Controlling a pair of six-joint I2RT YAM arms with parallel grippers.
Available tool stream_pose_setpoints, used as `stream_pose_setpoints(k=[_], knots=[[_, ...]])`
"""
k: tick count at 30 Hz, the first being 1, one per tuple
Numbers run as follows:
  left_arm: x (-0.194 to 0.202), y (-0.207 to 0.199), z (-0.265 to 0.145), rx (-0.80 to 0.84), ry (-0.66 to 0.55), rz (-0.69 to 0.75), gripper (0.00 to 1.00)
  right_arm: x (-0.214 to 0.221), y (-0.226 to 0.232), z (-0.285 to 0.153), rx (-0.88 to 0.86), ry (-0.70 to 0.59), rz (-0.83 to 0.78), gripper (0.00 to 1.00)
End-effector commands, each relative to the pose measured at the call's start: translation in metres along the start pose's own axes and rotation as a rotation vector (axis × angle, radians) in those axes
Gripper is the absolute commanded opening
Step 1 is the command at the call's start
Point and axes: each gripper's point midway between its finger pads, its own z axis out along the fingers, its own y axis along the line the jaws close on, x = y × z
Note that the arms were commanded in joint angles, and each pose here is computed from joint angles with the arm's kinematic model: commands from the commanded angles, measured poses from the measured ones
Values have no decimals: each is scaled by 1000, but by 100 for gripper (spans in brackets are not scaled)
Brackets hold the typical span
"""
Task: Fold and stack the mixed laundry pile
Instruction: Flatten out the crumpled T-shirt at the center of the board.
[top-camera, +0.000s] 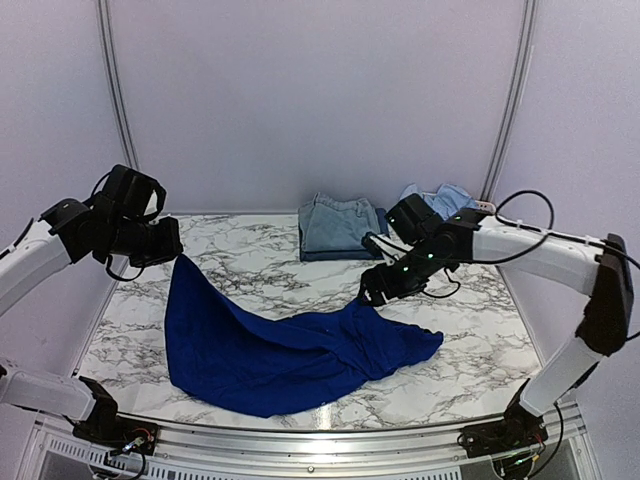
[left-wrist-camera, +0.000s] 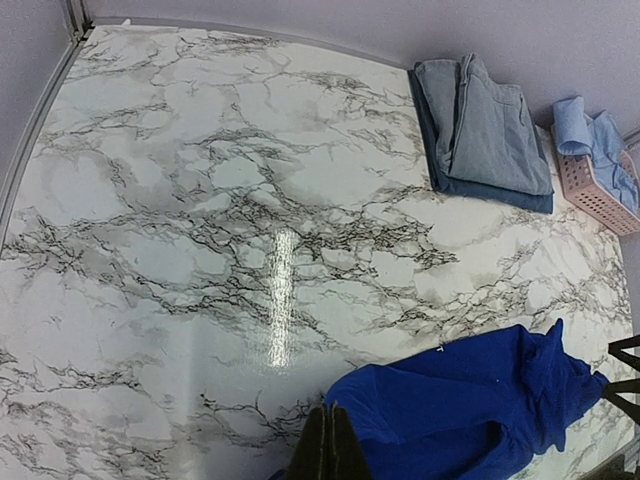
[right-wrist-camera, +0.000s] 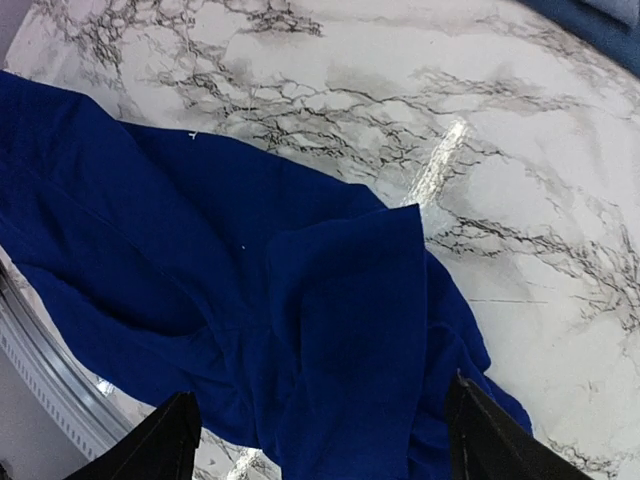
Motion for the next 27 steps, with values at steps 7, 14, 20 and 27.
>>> stream_pose_setpoints(k=[7, 14, 20, 27], knots=[[-12, 1, -2, 1, -18, -14, 0, -10, -14, 80, 77, 154, -120, 85], [-18, 1, -3, 2, -26, -22, 0, -12, -2, 71, 0, 135, -129, 43], [-33, -2, -14, 23, -72, -22, 0, -52, 5, 5, 29, -55, -153, 0], [-96, -28, -57, 96, -227, 43, 0, -115, -21, -153, 303, -434, -141, 0]])
